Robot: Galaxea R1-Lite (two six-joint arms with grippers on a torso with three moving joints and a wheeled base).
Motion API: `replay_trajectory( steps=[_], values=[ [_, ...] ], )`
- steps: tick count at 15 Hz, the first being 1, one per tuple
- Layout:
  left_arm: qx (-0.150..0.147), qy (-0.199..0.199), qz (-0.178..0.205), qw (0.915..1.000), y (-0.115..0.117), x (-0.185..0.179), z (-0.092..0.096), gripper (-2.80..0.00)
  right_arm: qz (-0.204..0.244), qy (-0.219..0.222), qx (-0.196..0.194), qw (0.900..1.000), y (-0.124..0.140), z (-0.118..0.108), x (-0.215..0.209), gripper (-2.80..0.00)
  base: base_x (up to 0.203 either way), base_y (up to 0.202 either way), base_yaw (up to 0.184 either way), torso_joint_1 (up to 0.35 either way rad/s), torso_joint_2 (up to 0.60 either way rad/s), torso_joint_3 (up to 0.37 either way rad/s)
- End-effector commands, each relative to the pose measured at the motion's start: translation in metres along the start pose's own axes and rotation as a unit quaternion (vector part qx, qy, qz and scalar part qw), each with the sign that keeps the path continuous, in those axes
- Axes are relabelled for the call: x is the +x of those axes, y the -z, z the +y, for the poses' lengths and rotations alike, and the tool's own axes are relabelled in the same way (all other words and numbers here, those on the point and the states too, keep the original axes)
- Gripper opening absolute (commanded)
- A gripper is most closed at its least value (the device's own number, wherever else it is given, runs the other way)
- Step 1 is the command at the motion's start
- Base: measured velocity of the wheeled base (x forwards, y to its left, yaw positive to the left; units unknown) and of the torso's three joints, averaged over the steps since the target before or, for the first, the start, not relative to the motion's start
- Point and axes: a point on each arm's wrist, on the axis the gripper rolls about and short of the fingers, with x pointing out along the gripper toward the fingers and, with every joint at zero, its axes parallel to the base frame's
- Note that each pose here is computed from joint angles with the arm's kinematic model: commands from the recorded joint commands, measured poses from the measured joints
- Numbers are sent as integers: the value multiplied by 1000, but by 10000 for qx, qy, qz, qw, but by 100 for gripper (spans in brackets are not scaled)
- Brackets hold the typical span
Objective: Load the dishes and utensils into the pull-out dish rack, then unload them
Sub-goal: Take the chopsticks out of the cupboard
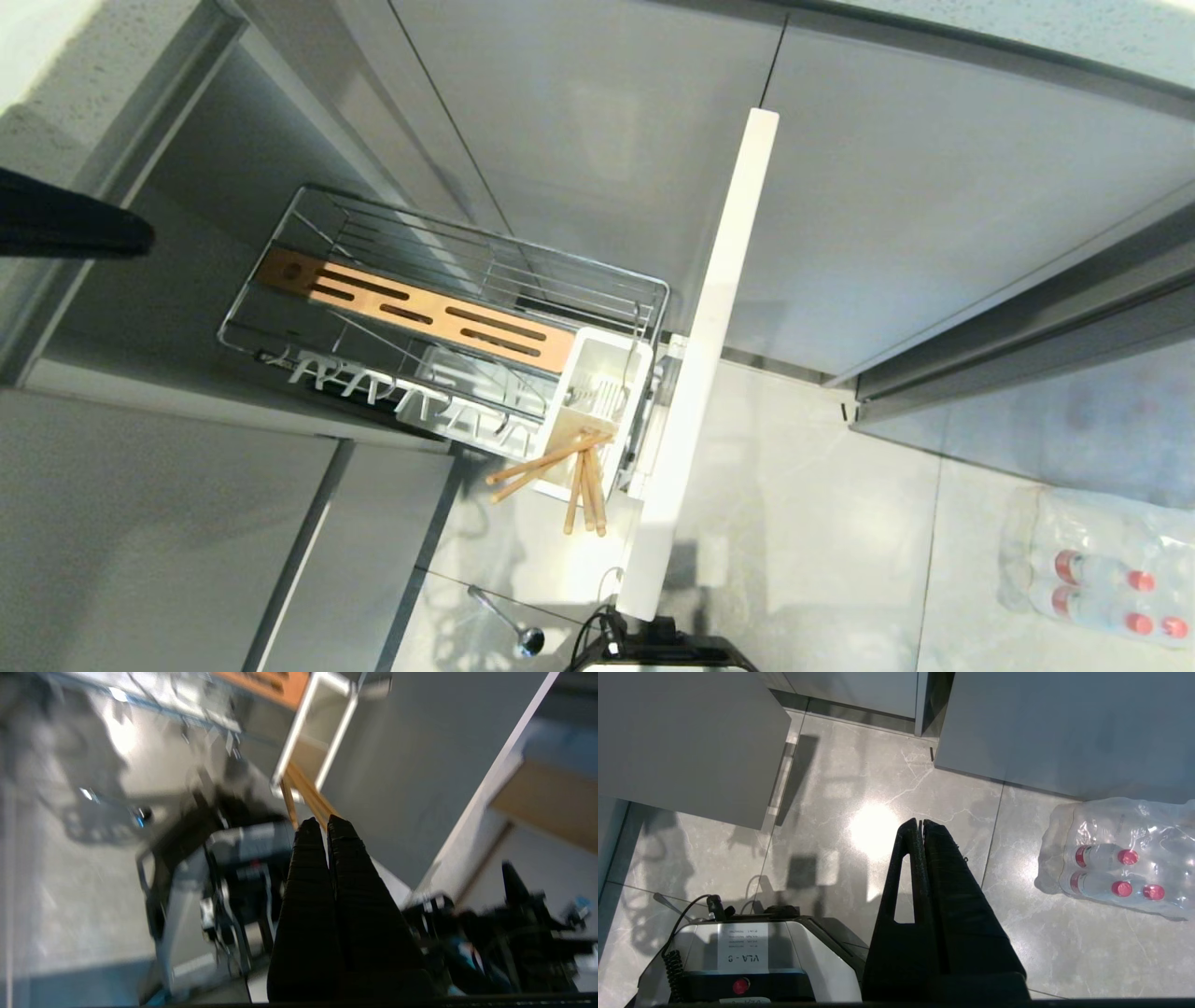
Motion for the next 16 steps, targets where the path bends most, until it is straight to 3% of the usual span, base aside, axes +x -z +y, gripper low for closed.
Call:
replay_trajectory(
  steps=[1, 3, 6, 9, 16],
  values=[
    [-55, 69, 688, 9976, -5, 36, -1, -280, 6, 2, 2, 10000, 0, 0, 0, -280, 0, 0, 0, 0, 0, 0],
    [-117, 186, 1074, 9940, -3, 54, -10, -280, 6, 2, 2, 10000, 0, 0, 0, -280, 0, 0, 0, 0, 0, 0],
    [68, 174, 1447, 9893, 4, 77, -27, -280, 6, 2, 2, 10000, 0, 0, 0, -280, 0, 0, 0, 0, 0, 0],
    [133, -327, 1783, 9833, 15, 116, -49, -280, 6, -5, 2, 10000, 0, 0, 0, -280, 0, 0, 0, 0, 0, 0],
    [134, -912, 2672, 9592, 31, 170, -52, -280, 6, 2, 2, 10000, 0, 0, 0, -280, 0, 0, 0, 0, 0, 0]
  ],
)
